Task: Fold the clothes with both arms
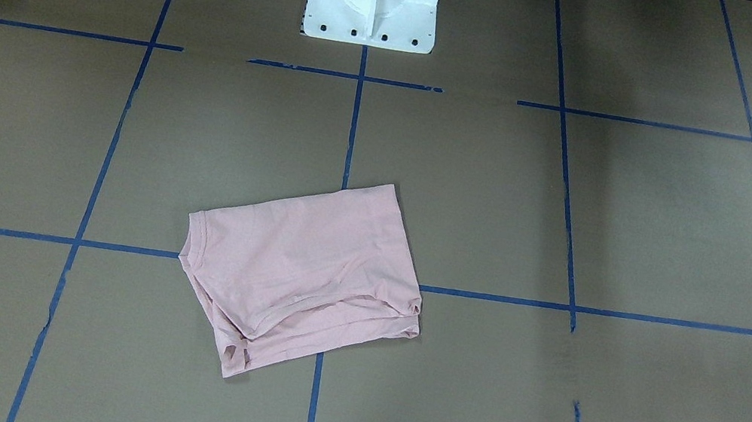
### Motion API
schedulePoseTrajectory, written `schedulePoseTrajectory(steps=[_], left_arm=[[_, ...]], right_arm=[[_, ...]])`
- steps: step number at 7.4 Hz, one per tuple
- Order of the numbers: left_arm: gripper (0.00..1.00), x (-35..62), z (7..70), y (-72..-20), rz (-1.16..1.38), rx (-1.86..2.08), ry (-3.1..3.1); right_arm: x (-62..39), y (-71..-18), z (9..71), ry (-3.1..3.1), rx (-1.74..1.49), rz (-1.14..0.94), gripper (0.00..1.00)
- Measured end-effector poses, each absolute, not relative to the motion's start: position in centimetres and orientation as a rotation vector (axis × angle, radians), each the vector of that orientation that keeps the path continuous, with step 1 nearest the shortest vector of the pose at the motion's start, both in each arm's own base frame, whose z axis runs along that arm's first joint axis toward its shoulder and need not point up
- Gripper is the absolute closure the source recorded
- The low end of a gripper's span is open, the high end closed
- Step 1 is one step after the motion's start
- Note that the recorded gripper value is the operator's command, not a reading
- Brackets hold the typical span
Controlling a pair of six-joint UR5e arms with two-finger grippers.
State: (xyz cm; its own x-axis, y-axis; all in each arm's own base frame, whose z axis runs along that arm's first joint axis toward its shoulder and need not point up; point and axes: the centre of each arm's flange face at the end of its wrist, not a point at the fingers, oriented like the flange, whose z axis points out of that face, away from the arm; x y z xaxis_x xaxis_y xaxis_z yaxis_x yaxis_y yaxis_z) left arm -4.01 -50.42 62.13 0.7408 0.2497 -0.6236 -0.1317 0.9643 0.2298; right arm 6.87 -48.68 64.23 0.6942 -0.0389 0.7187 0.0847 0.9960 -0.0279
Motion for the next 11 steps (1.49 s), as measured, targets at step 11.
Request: schedulePoseTrajectory(steps=[11], left_arm=[[0.0,-3.9,62.7,-50.3,0.198,0.162,0.709]], right_arm=[[5.7,-50.2,63.5,-0.79,0.038,0.037,0.0]])
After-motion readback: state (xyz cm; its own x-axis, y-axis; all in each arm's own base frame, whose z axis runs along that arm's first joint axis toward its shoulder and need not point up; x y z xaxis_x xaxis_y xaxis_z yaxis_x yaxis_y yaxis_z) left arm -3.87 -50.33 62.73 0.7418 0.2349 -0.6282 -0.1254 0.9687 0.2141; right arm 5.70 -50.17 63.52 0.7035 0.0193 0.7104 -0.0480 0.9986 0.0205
